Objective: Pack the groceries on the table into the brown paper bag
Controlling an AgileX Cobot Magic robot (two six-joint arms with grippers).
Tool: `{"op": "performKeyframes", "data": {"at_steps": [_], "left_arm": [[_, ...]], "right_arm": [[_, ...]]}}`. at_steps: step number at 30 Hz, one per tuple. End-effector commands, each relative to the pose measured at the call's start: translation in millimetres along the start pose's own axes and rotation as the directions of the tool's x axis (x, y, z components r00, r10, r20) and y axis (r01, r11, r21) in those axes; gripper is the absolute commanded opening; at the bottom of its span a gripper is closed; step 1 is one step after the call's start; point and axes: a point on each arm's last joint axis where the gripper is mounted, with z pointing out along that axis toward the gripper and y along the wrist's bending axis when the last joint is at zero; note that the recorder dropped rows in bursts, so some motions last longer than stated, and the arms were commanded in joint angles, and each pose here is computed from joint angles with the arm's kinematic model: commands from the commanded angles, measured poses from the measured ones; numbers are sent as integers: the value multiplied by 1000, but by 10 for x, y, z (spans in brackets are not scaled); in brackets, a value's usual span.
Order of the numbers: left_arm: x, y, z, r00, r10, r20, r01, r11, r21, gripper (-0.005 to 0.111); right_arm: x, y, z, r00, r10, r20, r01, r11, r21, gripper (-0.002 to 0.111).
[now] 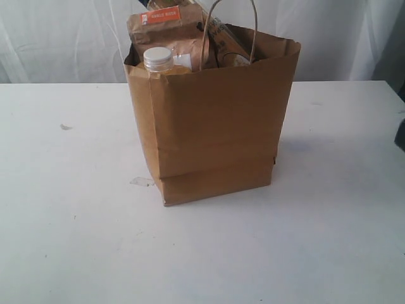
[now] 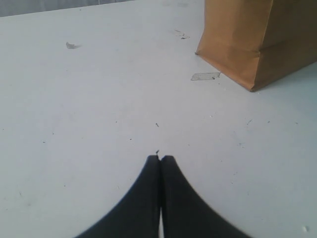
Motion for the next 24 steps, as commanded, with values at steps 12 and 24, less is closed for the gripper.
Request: {"op": "performKeyframes", "data": {"at_steps": [12,24], "left_arm": [[6,0,0,1000,-15,4,15,1000,-2,0],[6,0,0,1000,-14,4,14,1000,-2,0]], "right_arm": [[1157,-118,-179,990,138,-25,-131,973,192,0],[1355,-156,-177,978,154,-140,-113,957,266,0]]}}
